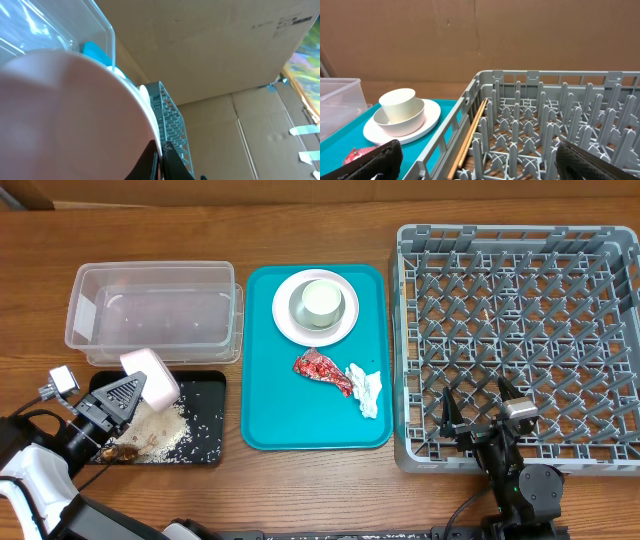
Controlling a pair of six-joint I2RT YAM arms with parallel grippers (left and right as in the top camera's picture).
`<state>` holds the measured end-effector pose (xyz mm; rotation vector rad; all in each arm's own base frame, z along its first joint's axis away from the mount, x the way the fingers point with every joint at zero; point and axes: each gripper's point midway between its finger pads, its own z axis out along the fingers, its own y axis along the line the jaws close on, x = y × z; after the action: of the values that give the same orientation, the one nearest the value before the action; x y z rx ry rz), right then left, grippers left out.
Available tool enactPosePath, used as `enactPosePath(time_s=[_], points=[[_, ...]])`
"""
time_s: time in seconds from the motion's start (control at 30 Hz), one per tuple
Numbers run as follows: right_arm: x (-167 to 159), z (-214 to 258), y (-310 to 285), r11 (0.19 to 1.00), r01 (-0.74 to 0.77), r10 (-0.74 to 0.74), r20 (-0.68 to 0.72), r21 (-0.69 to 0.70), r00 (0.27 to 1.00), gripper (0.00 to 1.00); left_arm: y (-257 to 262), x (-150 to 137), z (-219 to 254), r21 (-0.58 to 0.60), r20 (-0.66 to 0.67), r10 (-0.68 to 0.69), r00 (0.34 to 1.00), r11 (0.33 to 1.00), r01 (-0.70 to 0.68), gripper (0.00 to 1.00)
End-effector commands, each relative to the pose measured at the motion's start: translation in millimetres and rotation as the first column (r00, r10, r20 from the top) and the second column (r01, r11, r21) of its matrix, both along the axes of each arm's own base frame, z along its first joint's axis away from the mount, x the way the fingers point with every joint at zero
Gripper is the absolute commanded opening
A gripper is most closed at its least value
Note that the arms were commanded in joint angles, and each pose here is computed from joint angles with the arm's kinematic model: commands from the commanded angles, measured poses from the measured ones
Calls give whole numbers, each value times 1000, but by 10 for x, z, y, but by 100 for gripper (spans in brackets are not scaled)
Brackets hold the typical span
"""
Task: Sort waste into correct bins and load items into the dishwasher
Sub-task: 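Tilt the pink plate with the left gripper to dump scraps onto black tray, then carry the pink plate back and set it on the teal tray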
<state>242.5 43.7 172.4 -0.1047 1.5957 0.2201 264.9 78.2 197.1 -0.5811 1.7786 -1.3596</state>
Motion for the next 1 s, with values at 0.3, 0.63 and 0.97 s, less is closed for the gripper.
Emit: enactPosePath(time_s=[0.3, 0.63, 0.97], points=[[2, -14, -11, 1000, 5, -5, 5, 2, 1000, 100, -162, -24, 96, -12, 31, -39, 999, 999, 39, 4], [2, -14, -11, 1000, 5, -5, 5, 2, 1000, 100, -282, 62, 158, -42, 15, -99, 995, 994, 99, 4], [2, -14, -11, 1000, 5, -5, 5, 2, 1000, 100, -773, 423, 127, 201, -291, -231, 928, 934, 295, 4]])
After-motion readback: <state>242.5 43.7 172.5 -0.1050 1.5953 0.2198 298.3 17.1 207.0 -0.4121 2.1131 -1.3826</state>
